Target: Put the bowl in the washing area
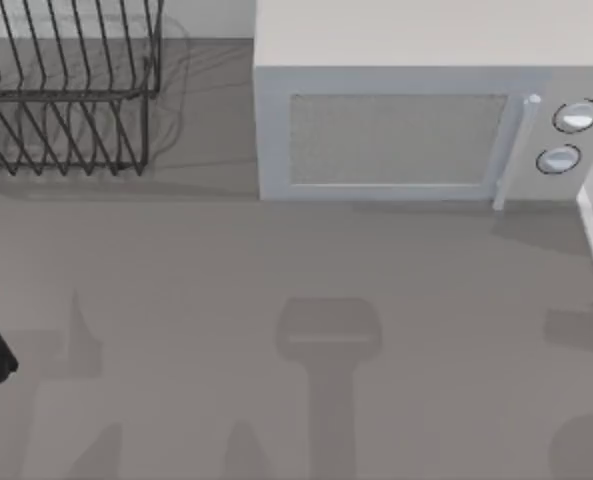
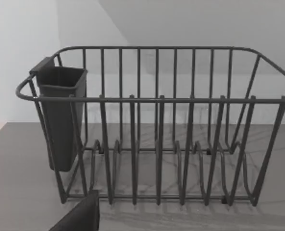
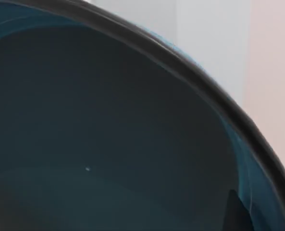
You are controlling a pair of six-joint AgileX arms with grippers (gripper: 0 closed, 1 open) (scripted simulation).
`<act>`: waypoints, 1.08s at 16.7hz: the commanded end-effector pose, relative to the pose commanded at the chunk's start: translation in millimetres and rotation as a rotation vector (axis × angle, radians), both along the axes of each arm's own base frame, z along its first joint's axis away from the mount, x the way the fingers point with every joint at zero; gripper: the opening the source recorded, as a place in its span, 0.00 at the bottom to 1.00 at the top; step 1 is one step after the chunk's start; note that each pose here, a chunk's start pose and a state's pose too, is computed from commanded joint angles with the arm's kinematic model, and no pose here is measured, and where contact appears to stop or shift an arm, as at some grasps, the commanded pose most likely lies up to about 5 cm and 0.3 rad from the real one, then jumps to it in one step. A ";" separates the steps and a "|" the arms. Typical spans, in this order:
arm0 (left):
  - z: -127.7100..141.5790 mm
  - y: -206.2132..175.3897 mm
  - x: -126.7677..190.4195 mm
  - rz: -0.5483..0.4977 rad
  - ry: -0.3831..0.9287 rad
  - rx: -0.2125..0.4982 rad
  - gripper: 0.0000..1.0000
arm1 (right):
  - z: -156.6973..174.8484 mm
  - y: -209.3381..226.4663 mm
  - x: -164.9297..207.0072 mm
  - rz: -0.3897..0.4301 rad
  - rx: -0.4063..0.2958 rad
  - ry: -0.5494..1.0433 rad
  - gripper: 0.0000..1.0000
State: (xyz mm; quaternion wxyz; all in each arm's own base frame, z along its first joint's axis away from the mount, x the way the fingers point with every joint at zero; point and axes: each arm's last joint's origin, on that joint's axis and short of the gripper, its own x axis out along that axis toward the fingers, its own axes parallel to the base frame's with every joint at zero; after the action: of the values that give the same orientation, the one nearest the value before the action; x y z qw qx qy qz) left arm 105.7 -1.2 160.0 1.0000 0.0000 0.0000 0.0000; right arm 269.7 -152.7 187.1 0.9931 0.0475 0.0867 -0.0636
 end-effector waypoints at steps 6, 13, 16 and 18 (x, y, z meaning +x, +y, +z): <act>0.0 0.0 0.0 0.000 0.000 0.000 1.00 | 21.9 16.3 -2.5 0.118 -0.096 -0.173 0.00; 0.0 0.0 0.0 0.000 0.000 0.000 1.00 | 13.8 13.1 0.7 0.114 -0.091 -0.168 0.00; 0.0 0.0 0.0 0.000 0.000 0.000 1.00 | -13.6 7.4 7.8 0.113 -0.087 -0.161 0.00; 0.0 0.0 0.0 0.000 0.000 0.000 1.00 | -38.6 4.3 11.2 0.112 -0.090 -0.164 0.00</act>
State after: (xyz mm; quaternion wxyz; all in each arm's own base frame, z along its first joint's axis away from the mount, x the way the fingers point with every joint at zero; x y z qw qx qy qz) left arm 105.7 -1.2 160.0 1.0000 0.0000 0.0000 0.0000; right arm 280.8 -148.4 148.5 1.0000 0.0031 0.0050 -0.0076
